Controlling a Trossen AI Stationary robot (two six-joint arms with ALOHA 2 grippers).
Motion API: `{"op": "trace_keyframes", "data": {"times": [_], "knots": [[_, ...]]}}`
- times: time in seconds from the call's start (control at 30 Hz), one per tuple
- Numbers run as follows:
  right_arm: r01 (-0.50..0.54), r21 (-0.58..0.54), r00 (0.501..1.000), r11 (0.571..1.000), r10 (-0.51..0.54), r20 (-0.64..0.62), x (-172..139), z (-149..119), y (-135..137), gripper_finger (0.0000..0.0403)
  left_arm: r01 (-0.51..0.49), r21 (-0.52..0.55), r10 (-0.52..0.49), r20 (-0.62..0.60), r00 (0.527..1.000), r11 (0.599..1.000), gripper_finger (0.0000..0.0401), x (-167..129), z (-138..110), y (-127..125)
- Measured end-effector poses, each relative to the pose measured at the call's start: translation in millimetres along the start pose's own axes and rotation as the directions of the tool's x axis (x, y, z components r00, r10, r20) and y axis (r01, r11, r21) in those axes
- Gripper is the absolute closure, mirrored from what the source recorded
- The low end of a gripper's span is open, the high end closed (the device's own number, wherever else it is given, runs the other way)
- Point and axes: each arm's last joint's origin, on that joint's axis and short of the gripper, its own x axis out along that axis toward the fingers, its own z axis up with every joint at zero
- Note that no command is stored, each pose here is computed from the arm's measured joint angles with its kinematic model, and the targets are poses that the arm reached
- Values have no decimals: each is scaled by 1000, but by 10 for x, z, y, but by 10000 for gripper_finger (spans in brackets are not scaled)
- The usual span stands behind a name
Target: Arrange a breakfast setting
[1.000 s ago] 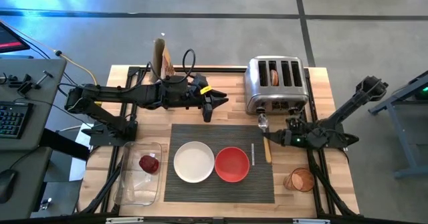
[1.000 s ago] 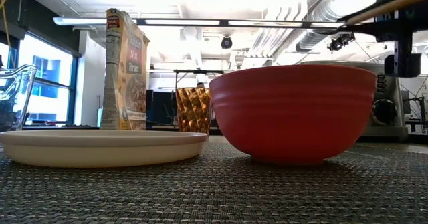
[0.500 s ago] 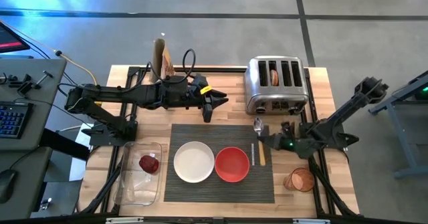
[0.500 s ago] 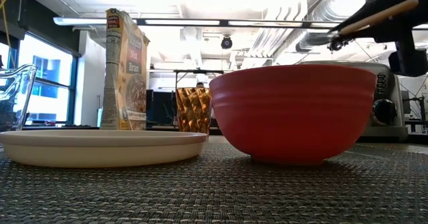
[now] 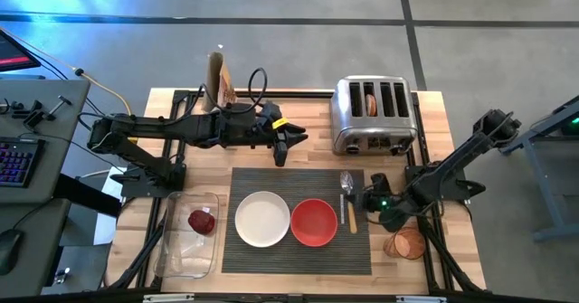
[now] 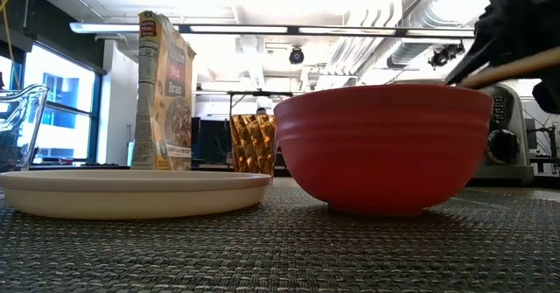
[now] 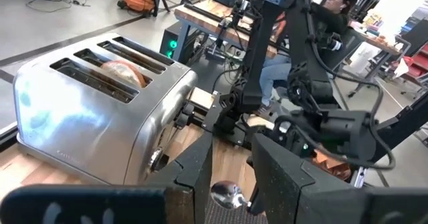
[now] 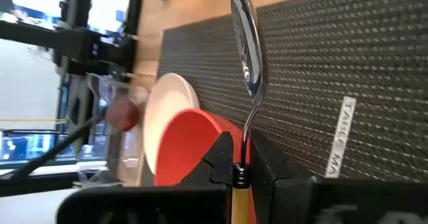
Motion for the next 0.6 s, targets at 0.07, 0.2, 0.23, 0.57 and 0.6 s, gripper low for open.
{"op": "trace_keyframes", "data": {"times": [0.07, 0.2, 0.23, 0.57, 0.6], "knots": [[17, 9, 1000, 1000, -17, -13, 42, -42, -18, 402, 0, 0, 0, 0, 1000, 1000, 306, 0, 0, 0], [54, 15, 998, 998, -54, -28, 126, -131, -36, 402, 0, -1, 0, -1, 1000, 1000, 306, 0, -1, 0], [57, 19, 998, 998, -57, -28, 142, -152, -25, 402, -1, -1, 1, -1, 1000, 1000, 306, 0, -1, 1], [133, 15, 990, 991, -132, -49, 311, -336, -40, 402, -1, -2, 1, -2, 1000, 1000, 306, 0, -2, 1], [139, 20, 989, 990, -138, -47, 327, -351, -44, 402, 0, -1, 0, -2, 1000, 1000, 306, 0, -2, 1]]}}
